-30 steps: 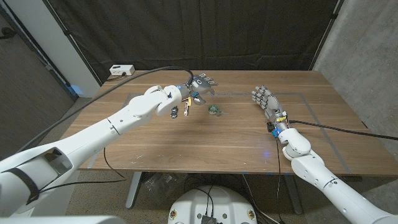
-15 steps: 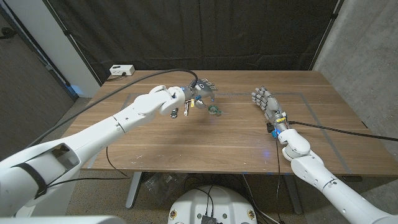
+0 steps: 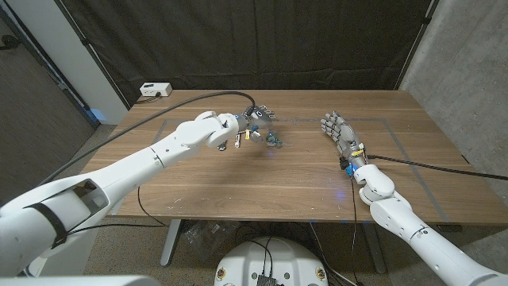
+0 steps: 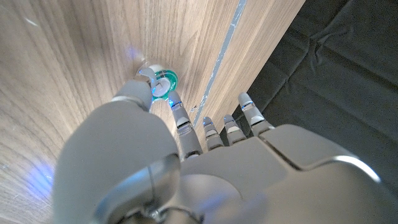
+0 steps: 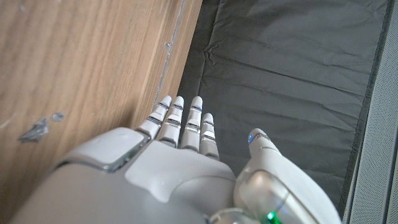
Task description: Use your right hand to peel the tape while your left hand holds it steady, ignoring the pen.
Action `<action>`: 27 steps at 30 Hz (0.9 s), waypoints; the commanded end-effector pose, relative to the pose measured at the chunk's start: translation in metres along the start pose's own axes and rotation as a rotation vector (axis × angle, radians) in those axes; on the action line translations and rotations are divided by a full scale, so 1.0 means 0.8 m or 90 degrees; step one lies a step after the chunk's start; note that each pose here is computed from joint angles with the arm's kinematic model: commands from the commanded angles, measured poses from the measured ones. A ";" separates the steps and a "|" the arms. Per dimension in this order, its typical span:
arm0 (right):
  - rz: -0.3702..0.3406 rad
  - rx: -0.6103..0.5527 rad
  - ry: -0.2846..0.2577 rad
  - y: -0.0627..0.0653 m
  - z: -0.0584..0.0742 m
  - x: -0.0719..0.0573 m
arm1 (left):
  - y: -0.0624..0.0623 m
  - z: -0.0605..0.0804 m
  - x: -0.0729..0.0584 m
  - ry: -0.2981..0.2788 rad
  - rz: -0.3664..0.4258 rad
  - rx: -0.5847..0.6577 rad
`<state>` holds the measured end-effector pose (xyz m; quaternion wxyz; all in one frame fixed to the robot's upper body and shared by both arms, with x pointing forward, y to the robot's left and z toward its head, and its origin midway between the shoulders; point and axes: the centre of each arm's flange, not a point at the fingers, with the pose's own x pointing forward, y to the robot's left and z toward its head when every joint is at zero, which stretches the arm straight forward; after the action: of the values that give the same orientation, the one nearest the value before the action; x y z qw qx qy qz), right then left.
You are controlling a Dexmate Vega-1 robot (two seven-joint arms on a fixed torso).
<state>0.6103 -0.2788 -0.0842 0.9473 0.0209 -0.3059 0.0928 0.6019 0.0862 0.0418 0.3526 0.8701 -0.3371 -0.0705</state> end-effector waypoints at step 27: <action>-0.002 0.005 0.011 -0.010 -0.010 0.017 | -0.029 0.027 0.041 -0.047 0.038 0.041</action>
<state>0.6240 -0.2825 -0.0845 0.9501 0.0240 -0.2971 0.0920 0.6249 0.0668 0.0245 0.3211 0.8717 -0.3602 -0.0851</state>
